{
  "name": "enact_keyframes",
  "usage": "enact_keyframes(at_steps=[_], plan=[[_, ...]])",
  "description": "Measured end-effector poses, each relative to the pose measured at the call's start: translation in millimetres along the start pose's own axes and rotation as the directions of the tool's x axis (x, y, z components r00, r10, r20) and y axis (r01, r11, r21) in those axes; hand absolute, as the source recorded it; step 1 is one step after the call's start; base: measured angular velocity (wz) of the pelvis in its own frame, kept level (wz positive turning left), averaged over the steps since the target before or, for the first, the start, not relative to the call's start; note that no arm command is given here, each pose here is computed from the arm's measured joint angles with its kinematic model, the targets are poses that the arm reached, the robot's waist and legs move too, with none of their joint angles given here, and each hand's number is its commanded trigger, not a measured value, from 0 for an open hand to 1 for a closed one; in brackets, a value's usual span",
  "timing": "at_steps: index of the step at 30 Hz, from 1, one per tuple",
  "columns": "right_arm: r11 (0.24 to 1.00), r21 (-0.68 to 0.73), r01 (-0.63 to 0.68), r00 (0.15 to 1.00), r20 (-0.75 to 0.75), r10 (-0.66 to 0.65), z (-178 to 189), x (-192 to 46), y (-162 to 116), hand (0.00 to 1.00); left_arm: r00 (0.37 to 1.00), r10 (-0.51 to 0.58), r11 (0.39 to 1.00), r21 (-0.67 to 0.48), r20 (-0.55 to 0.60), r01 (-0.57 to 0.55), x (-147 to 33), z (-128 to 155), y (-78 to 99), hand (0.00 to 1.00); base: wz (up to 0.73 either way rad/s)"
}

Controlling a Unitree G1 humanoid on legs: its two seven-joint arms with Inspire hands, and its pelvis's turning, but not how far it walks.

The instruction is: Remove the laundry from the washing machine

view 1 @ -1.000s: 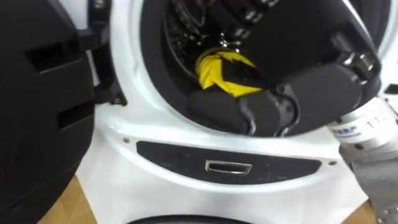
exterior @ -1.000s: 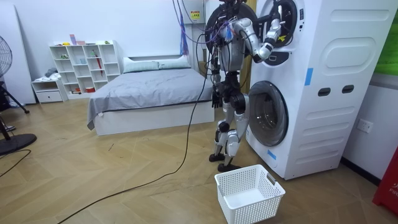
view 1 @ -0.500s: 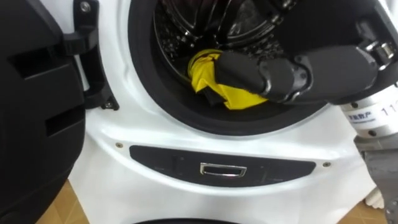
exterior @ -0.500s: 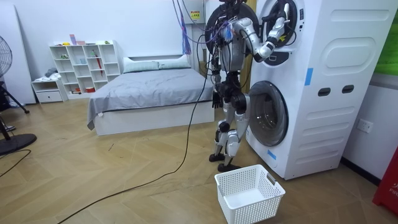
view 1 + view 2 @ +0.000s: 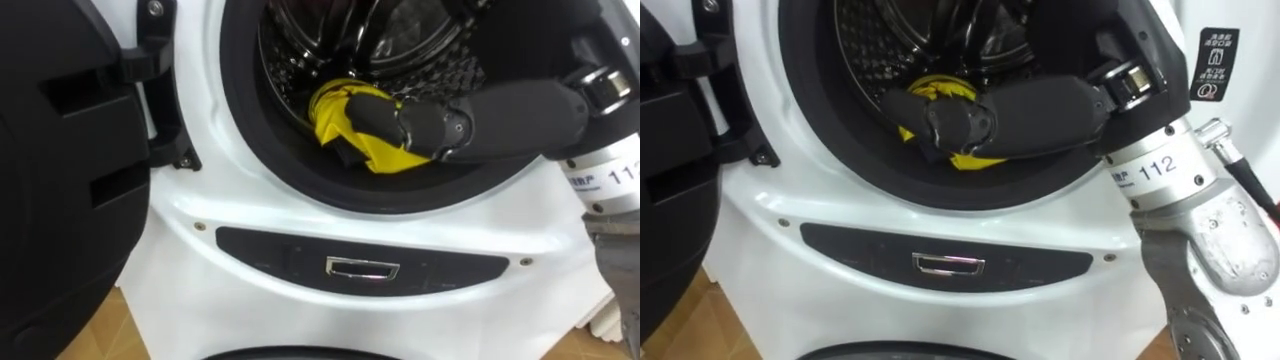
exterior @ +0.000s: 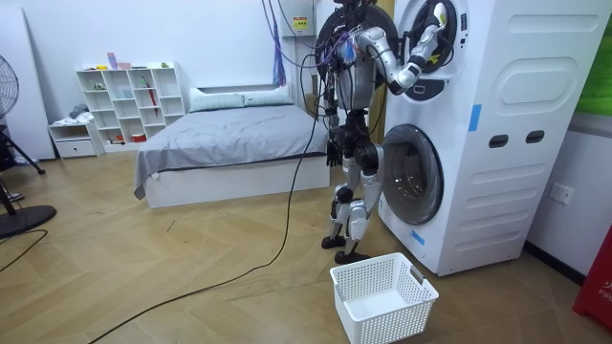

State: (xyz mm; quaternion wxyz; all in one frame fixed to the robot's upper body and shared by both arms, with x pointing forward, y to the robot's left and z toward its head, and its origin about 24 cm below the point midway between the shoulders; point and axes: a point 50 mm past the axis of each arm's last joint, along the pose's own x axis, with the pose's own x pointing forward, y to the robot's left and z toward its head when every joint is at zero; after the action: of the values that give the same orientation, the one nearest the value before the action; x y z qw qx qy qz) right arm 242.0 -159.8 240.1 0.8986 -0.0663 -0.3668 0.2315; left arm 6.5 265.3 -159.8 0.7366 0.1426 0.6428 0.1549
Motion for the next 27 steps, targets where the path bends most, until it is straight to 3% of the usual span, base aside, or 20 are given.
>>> enact_keyframes(at_steps=[19,27], plan=[[0.998,-0.063,-0.015,0.994,-0.11,0.008,-29,11,-12,0.0,0.996,-0.033,0.999,0.005,-0.08,0.033,0.1,-9,4.8,0.0,0.0],[0.976,-0.162,-0.144,0.979,-0.166,0.117,-32,12,-3,0.0,0.995,-0.066,0.998,0.015,-0.081,0.067,0.9,-7,10.9,0.0,0.02]])
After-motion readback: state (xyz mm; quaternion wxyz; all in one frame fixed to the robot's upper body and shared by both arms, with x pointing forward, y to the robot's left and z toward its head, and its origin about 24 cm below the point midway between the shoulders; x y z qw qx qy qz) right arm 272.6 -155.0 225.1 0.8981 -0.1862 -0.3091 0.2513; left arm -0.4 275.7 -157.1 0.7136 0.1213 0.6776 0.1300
